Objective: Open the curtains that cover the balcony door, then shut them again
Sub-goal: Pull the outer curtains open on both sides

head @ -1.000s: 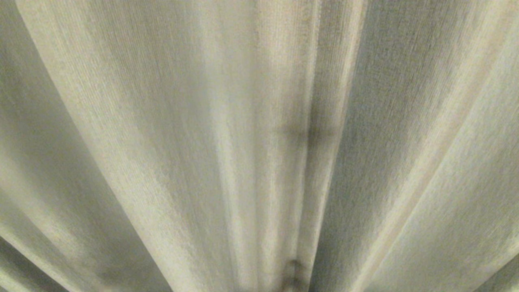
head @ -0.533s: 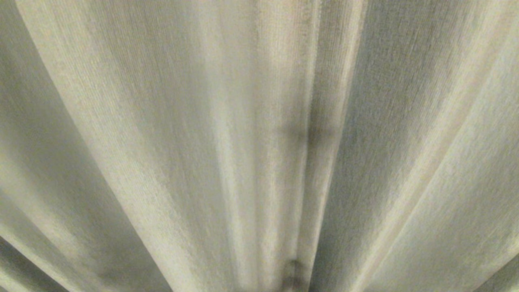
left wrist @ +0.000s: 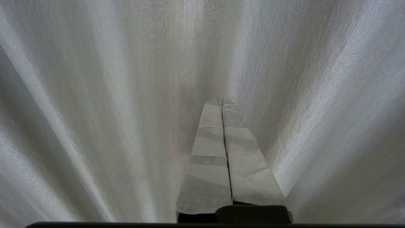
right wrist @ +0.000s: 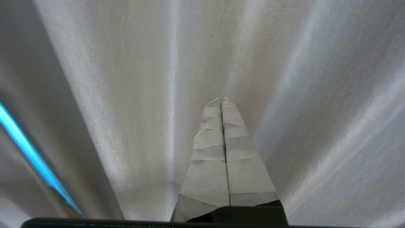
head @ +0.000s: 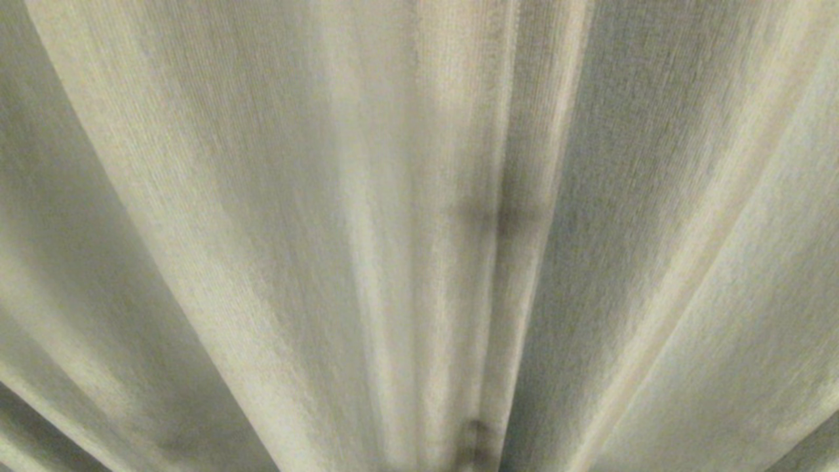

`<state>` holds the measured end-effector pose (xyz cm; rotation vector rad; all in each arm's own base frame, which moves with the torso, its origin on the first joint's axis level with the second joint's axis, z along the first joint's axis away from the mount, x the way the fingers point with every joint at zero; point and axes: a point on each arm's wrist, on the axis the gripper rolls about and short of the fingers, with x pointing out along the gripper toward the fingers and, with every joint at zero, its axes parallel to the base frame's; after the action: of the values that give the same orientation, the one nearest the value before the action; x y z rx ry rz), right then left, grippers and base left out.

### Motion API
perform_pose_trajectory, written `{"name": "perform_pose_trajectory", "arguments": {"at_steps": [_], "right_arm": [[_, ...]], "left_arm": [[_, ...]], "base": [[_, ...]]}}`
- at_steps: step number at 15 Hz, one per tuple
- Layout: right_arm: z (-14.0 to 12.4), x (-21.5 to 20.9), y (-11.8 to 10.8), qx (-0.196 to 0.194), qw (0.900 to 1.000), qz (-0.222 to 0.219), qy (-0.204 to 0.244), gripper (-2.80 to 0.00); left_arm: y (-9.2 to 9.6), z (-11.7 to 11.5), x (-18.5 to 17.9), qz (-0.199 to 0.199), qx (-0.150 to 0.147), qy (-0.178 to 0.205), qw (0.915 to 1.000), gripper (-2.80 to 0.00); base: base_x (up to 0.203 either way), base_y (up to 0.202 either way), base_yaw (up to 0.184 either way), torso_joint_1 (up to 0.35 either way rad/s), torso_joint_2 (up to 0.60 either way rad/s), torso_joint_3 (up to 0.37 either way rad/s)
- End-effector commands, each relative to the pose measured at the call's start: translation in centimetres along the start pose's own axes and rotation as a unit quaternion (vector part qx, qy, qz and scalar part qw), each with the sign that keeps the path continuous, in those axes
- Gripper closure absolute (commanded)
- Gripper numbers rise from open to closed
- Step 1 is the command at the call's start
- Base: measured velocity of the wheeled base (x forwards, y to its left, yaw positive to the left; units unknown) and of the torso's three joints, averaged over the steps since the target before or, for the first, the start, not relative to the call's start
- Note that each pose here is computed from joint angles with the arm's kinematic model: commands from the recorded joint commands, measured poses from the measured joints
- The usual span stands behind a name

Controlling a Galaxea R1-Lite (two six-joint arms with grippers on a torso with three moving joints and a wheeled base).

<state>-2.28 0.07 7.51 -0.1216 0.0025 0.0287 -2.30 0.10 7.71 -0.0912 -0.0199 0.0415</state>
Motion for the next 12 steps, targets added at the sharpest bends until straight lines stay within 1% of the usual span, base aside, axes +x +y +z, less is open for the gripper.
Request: {"name": "perform_pose_trajectory", "arguments": {"at_steps": [1,5,7,8,12], "right_arm": [[0.0,0.0,0.0,0.0,1.0,-0.002,-0.001,0.0],[1.0,0.1,-0.1,0.0,1.0,-0.002,0.004,0.0],[1.6,0.0,-0.2,0.001,1.0,-0.006,-0.001,0.0],[1.8,-0.1,-0.3,0.001,1.0,-0.013,-0.003,0.0],[3.1,-0.1,-0.7,0.001,0.998,-0.067,-0.003,0.0]], "left_arm": [[0.0,0.0,0.0,0.0,-0.001,0.001,1.0,0.0],[0.0,0.0,0.0,0.0,-0.001,0.001,1.0,0.0],[0.0,0.0,0.0,0.0,-0.001,0.001,1.0,0.0],[0.0,0.0,0.0,0.0,-0.001,0.001,1.0,0.0],[0.0,0.0,0.0,0.0,-0.001,0.001,1.0,0.0]], "base": [[0.0,0.0,0.0,0.0,0.0,0.0],[0.0,0.0,0.0,0.0,0.0,0.0],[0.0,0.0,0.0,0.0,0.0,0.0],[0.0,0.0,0.0,0.0,0.0,0.0],[0.0,0.0,0.0,0.0,0.0,0.0]]}}
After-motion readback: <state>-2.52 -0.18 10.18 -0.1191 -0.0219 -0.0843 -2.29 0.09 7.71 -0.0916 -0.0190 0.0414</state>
